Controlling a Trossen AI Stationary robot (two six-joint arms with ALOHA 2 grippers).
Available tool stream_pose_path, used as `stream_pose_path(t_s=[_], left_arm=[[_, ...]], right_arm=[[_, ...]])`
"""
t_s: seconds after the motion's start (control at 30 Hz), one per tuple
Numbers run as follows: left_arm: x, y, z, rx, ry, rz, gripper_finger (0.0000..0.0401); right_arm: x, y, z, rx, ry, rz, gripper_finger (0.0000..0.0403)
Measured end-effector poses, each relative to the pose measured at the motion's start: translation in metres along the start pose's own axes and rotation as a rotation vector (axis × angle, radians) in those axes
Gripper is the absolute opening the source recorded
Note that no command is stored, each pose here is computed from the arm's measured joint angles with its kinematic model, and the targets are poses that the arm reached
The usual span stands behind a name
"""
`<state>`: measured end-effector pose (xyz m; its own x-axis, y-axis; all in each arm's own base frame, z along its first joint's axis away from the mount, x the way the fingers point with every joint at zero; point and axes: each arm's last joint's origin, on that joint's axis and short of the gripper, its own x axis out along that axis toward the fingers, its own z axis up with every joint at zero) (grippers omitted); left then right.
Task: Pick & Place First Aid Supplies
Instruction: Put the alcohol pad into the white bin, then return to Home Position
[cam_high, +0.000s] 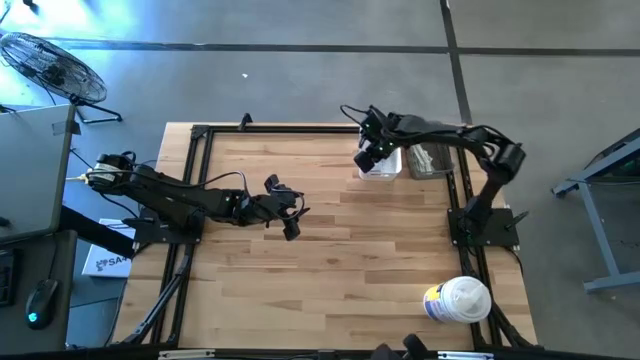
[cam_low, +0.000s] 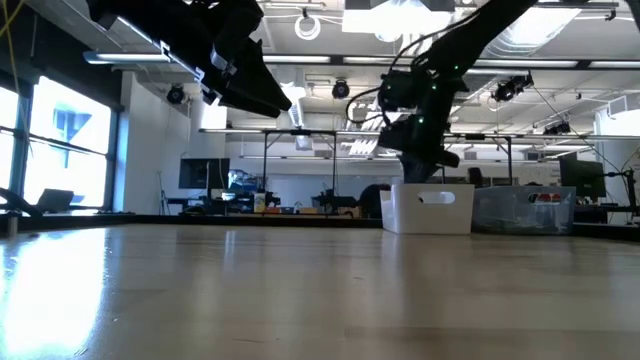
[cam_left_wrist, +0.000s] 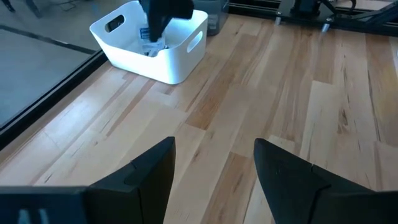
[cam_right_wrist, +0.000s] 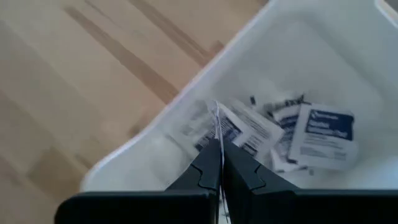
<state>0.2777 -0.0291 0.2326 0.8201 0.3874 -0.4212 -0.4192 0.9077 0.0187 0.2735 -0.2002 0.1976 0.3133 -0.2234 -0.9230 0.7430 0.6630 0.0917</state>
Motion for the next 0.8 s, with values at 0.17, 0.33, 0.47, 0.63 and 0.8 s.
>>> stream_pose_path(t_s=[0.17,0.33,0.47,0.63,0.8], left_arm=[[0.0,0.0,0.0,0.001,0.001,0.0,0.0216],[0.0,0.0,0.0,-0.002,0.003,-0.001,0.0216],[0.0,0.0,0.0,-0.006,0.004,-0.003,0.0216],[0.0,0.0,0.0,-0.007,0.004,-0.004,0.0216],[0.0,0.0,0.0,-0.01,0.003,-0.001,0.0216]], right_arm=[[0.013,-0.002,0.003,-0.03,0.075,-0.076,0.0001],[0.017,-0.003,0.002,-0.049,0.087,-0.091,0.0012],[0.017,-0.003,0.003,-0.08,0.075,-0.125,0.0031],[0.016,-0.006,0.004,-0.087,0.06,-0.207,0.0067],[0.009,-0.01,0.004,-0.101,0.029,-0.367,0.0094]])
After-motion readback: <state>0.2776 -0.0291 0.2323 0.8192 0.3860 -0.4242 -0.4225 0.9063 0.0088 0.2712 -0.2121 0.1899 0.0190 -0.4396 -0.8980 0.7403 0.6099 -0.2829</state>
